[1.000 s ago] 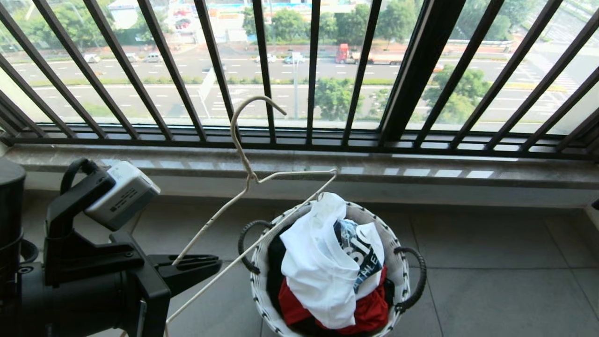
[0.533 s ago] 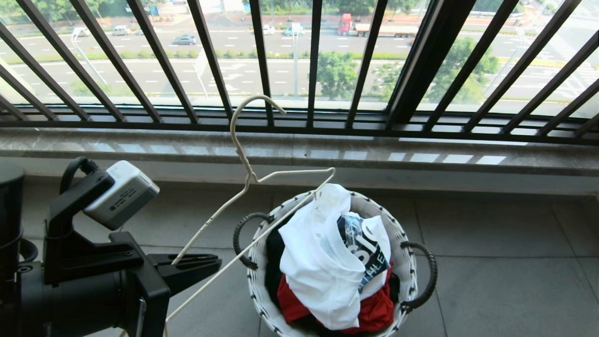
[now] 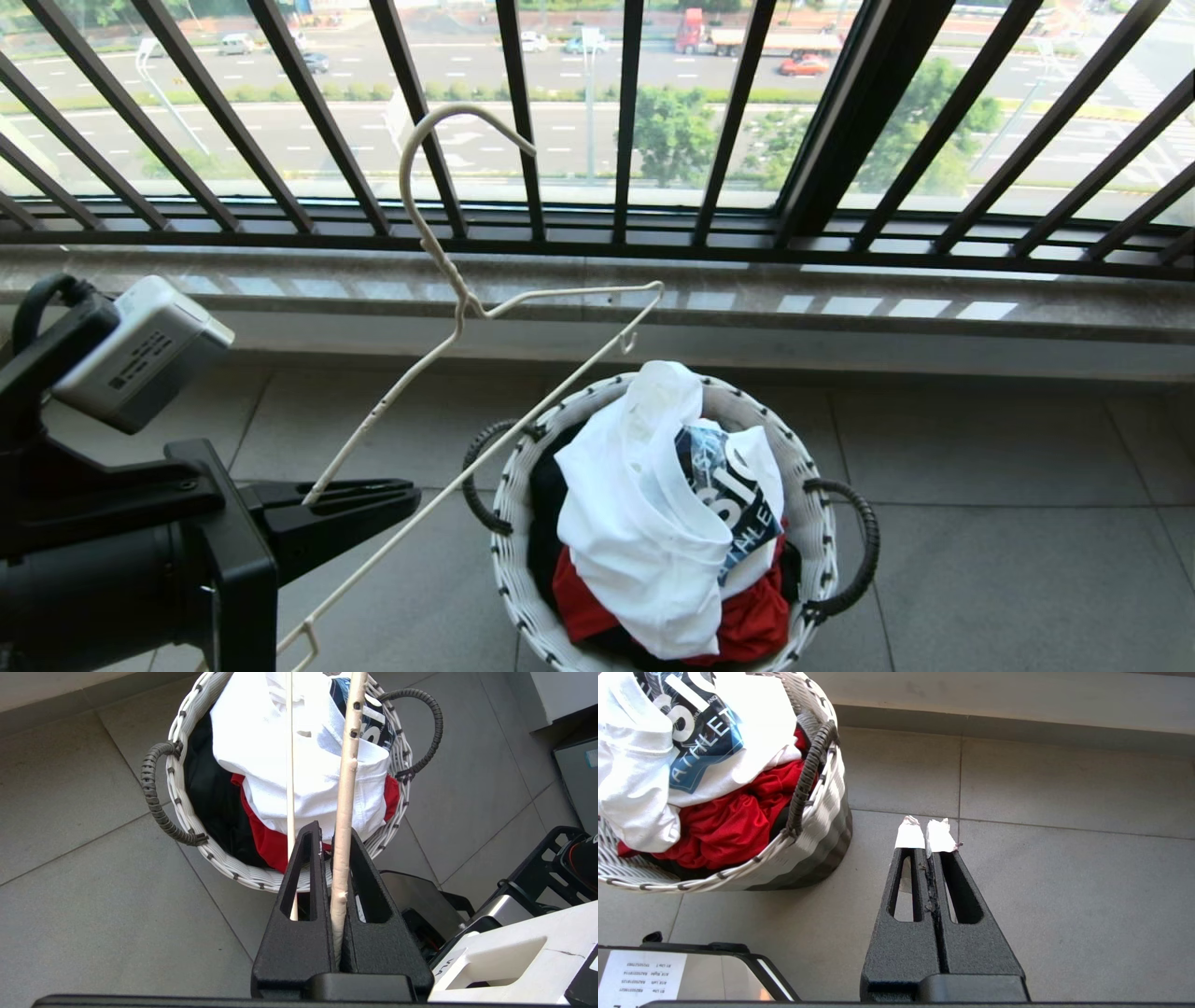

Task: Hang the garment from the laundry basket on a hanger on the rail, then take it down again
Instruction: Pick up the clothes rack on the clothesline

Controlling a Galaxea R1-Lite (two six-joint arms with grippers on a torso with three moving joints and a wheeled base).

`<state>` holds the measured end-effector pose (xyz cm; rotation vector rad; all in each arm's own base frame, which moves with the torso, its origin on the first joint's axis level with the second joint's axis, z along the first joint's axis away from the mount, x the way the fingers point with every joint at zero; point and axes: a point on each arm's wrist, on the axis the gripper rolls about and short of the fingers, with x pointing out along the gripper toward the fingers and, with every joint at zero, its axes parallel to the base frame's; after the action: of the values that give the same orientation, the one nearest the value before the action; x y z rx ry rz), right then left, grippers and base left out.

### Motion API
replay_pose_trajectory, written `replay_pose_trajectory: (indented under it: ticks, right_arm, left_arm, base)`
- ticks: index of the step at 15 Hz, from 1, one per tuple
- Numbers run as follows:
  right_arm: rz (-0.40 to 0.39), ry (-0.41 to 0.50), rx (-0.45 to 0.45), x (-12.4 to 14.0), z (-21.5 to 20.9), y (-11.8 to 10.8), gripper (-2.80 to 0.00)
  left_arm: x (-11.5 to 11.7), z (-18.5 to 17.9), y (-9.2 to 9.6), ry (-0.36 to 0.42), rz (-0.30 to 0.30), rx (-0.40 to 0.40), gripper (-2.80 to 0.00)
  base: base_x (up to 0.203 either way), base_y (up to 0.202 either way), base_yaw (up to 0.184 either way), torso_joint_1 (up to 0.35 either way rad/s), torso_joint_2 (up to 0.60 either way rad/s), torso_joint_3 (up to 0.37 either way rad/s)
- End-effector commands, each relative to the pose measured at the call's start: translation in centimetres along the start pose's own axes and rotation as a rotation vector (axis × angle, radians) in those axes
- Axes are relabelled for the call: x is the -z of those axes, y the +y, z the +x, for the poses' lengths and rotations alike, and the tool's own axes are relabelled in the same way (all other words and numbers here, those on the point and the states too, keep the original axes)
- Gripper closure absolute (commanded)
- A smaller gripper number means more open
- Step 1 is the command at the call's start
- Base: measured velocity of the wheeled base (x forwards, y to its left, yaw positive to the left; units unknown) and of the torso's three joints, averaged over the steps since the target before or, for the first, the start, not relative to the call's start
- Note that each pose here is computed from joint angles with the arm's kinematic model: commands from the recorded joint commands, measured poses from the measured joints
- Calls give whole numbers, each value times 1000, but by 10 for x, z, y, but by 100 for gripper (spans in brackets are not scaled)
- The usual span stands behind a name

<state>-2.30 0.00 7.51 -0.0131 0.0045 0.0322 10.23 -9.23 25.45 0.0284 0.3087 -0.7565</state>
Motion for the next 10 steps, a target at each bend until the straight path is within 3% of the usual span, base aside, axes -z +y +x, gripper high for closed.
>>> replay_pose_trajectory:
  ticks: [1, 6, 8, 10]
  right_arm:
    - [-2, 1, 0, 0, 0, 0, 0]
    - [-7, -9, 6, -5, -2, 0, 0]
    - [-7, -21, -1, -29, -5, 0, 0]
    - [-3, 41, -11, -56, 3, -1, 0]
  left_arm:
    - [-1, -3, 0, -9, 0, 0, 0]
    - [-11, -6, -1, -40, -6, -2, 0]
    - [-13, -5, -1, -43, -6, -6, 0]
    - [-15, -6, -1, -48, -8, -6, 0]
  base:
    - [0, 0, 0, 0, 0, 0]
    - [0, 0, 0, 0, 0, 0]
    - [0, 0, 0, 0, 0, 0]
    - [0, 0, 0, 0, 0, 0]
